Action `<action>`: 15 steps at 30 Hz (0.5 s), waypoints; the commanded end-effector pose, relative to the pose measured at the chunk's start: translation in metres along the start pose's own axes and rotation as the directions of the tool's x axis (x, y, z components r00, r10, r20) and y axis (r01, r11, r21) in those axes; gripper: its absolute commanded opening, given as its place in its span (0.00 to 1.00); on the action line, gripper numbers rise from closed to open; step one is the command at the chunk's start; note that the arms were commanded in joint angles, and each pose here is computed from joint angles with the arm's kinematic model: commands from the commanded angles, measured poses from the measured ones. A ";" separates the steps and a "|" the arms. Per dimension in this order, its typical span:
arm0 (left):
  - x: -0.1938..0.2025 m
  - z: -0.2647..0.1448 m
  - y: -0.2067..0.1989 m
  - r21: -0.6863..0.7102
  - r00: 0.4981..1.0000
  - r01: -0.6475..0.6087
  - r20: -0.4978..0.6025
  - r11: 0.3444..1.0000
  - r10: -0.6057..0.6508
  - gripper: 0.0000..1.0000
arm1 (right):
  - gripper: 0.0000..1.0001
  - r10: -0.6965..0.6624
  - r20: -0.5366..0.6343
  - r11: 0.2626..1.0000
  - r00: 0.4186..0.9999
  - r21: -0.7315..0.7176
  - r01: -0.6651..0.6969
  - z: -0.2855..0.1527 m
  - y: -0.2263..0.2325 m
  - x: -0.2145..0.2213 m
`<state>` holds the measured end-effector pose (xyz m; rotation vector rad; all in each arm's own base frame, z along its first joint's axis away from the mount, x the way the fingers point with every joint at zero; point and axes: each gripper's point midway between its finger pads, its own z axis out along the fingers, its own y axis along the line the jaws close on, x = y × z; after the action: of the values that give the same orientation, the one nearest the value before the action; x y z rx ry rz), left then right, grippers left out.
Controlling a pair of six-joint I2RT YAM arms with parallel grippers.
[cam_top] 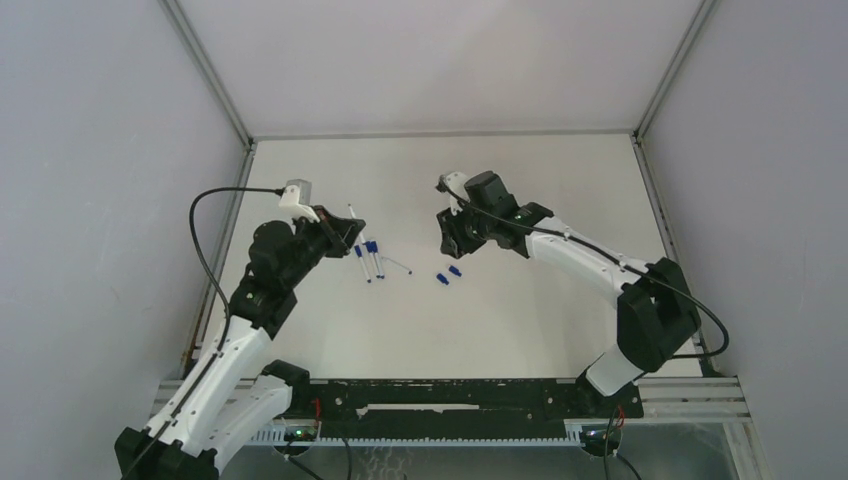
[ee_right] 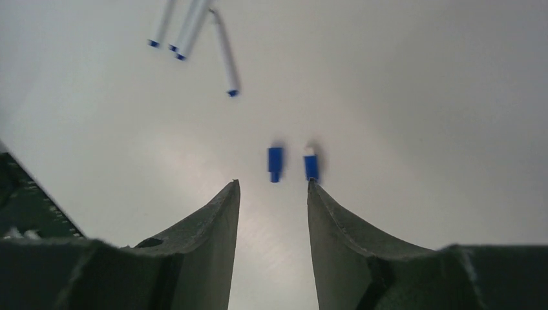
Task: Insert the pens into the pen caps
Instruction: Pick up the pen from the center of the board.
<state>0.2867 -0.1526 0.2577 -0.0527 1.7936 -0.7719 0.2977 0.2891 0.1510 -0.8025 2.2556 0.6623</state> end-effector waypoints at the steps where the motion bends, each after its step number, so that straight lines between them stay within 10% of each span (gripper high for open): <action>1: -0.016 -0.011 -0.004 0.013 0.989 -0.141 0.039 0.990 0.140 0.00 | 0.52 -0.085 -0.147 0.984 0.985 0.144 0.107 0.011 -0.039 0.020; 15: -0.016 -0.014 0.001 -0.009 0.988 -0.144 0.061 0.990 0.144 0.00 | 0.57 -0.076 -0.327 0.990 0.942 0.086 0.110 0.064 -0.052 0.053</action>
<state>0.2789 -0.1430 0.2628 0.0421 1.7614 -0.6824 0.3179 0.2671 0.0519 -0.9879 2.5327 0.3798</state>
